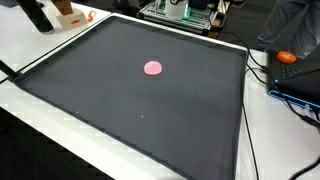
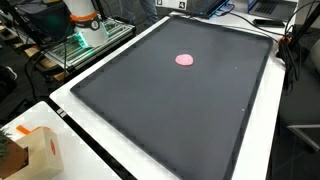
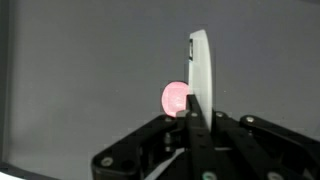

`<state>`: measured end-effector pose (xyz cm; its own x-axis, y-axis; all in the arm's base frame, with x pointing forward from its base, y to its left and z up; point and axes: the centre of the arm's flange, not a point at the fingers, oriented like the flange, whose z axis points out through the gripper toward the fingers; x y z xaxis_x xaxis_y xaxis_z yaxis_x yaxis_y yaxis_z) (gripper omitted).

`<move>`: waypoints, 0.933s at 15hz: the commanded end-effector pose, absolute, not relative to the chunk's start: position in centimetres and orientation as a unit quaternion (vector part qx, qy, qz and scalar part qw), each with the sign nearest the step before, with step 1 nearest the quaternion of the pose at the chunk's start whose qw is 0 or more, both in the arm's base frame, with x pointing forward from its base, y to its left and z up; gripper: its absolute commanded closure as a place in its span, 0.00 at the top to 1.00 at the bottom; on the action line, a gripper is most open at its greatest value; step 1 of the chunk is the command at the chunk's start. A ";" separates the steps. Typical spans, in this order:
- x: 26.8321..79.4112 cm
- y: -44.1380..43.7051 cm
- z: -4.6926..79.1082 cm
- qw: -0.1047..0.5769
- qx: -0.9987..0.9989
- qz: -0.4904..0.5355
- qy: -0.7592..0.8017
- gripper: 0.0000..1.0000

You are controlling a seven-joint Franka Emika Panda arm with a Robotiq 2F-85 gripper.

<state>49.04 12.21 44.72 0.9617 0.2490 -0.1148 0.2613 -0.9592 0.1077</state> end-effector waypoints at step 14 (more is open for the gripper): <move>56.0 23.2 30.6 0.184 0.931 -0.148 0.278 0.01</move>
<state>54.90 21.62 32.31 0.8296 0.4539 -0.3253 0.5353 -0.8121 0.2321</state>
